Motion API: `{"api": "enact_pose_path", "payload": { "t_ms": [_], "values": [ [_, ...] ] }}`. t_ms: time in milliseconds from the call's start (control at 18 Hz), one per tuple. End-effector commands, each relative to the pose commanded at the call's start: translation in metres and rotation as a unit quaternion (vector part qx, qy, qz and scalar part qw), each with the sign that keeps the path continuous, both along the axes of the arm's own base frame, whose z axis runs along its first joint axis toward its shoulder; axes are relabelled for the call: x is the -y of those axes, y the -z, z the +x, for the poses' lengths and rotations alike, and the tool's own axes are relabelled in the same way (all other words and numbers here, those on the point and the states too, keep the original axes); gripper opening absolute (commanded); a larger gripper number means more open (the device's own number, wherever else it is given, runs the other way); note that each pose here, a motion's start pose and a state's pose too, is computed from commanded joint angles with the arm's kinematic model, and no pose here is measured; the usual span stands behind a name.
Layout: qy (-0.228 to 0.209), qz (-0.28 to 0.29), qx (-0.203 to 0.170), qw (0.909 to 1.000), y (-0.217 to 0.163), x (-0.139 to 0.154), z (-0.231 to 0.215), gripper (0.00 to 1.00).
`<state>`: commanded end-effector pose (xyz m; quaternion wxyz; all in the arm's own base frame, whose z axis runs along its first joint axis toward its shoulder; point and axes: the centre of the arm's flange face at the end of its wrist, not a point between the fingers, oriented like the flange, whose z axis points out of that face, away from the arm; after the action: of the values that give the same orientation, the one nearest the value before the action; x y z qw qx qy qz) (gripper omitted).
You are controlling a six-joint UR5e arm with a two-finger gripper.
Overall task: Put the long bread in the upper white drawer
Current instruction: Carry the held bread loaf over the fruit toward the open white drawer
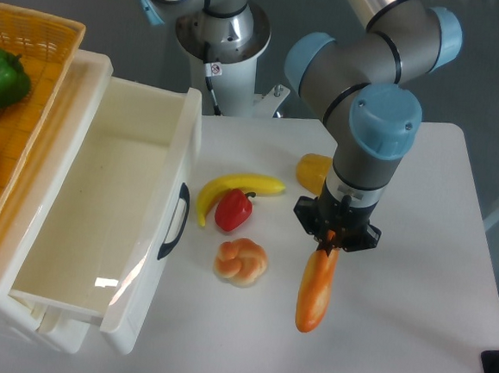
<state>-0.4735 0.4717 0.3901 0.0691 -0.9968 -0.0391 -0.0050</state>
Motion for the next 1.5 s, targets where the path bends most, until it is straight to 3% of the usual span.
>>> {"api": "enact_pose_path", "payload": {
  "t_ms": [389, 944, 1500],
  "values": [
    [-0.028, 0.004, 0.013, 0.9995, -0.033, 0.009, 0.022, 0.0],
    [-0.066, 0.07, 0.031, 0.9949, -0.091, 0.003, 0.075, 0.0],
    [-0.116, 0.131, 0.081, 0.9812, -0.128, -0.003, 0.11, 0.0]
  ]
}}
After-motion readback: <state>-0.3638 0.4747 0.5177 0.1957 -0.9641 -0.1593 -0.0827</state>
